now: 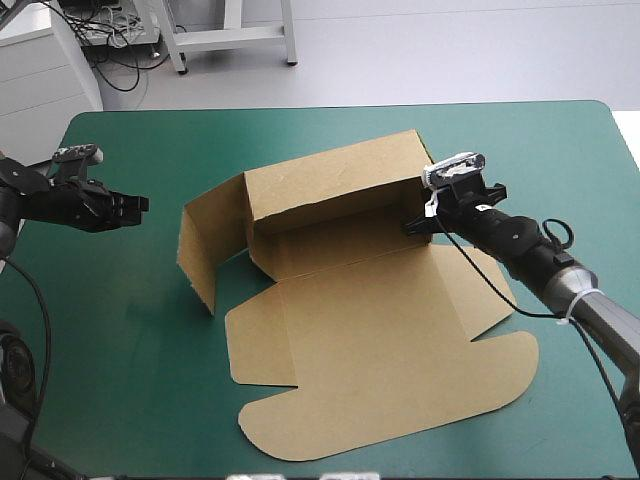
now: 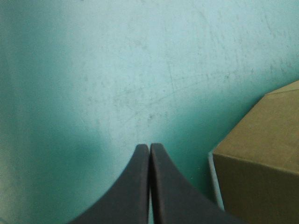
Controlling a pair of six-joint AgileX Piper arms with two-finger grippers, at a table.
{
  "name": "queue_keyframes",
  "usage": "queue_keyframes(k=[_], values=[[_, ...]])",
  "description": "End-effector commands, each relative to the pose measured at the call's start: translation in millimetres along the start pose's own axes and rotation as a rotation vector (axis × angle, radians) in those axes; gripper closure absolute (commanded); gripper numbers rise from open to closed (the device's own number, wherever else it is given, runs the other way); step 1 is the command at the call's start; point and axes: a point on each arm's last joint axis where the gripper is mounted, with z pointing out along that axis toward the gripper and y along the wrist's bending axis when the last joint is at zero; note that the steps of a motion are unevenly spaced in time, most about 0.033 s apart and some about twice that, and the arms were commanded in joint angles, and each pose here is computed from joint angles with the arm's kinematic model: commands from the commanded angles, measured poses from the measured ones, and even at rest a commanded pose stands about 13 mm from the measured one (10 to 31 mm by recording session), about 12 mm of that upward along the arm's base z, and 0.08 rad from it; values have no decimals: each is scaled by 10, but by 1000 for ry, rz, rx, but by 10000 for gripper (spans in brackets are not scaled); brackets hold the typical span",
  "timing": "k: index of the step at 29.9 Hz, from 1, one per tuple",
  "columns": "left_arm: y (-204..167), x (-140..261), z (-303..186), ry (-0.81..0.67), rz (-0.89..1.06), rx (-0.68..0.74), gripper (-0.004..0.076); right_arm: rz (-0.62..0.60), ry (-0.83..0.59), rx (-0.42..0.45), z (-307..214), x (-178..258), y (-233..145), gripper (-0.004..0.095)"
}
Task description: Fold the box
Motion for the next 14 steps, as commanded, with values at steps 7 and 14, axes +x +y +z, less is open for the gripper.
queue_keyframes(k=[7, 14], values=[[-114, -67, -191, -73, 13, 14, 756, 317, 78, -83, -404, -549, -485, 908], [-114, -66, -191, -73, -3, 15, 756, 311, 184, -27, -700, -921, -544, 908]])
